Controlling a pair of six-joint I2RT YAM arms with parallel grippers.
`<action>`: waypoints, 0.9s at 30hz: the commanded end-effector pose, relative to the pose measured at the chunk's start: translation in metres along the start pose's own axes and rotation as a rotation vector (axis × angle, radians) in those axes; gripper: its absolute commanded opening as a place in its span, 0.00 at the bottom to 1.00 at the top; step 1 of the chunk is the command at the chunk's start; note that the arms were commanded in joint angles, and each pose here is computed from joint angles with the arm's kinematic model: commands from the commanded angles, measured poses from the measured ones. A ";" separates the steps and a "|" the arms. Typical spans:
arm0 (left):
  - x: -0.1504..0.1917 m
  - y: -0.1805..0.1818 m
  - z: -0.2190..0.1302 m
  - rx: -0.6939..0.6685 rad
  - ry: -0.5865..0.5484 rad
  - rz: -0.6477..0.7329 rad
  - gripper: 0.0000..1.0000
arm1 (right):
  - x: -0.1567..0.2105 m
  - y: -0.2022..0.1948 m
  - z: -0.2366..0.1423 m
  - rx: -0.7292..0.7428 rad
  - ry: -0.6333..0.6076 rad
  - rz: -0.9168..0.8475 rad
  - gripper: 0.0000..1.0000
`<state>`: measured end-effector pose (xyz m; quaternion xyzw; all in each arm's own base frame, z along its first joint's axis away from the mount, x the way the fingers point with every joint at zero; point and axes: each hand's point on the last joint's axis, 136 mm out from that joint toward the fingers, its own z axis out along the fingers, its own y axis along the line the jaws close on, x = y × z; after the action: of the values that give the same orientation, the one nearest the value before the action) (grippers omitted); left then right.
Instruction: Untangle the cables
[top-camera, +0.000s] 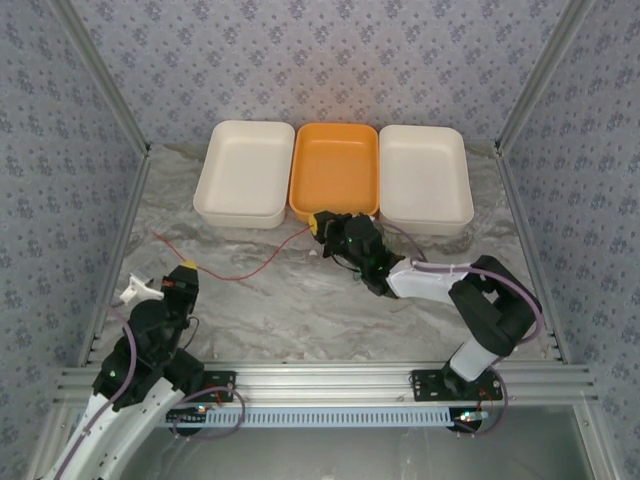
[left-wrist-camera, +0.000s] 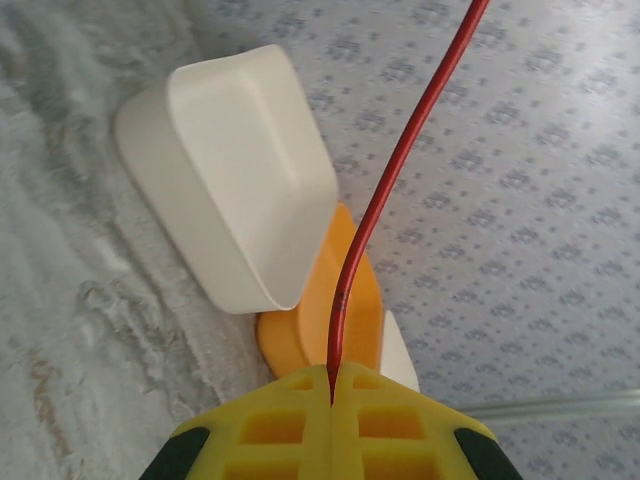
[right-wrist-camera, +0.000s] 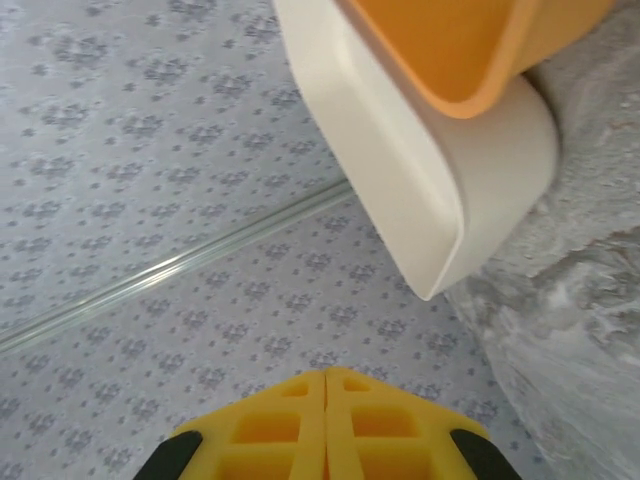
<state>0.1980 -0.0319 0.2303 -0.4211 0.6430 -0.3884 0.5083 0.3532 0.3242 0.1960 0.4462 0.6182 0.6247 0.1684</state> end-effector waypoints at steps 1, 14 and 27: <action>-0.018 0.003 -0.005 -0.014 -0.094 -0.123 0.00 | -0.019 -0.002 -0.013 -0.001 -0.098 -0.043 0.00; 0.035 0.004 0.032 -0.083 0.099 -0.186 0.38 | -0.030 0.051 -0.047 -0.047 -0.211 -0.359 0.00; 0.106 -0.140 0.053 0.188 0.537 0.618 0.62 | -0.048 0.097 -0.077 0.224 -0.242 -0.834 0.00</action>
<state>0.2534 -0.1288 0.2947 -0.2393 0.7896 -0.3511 0.4426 0.3578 0.2314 0.2998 0.2880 0.7330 0.4413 0.4302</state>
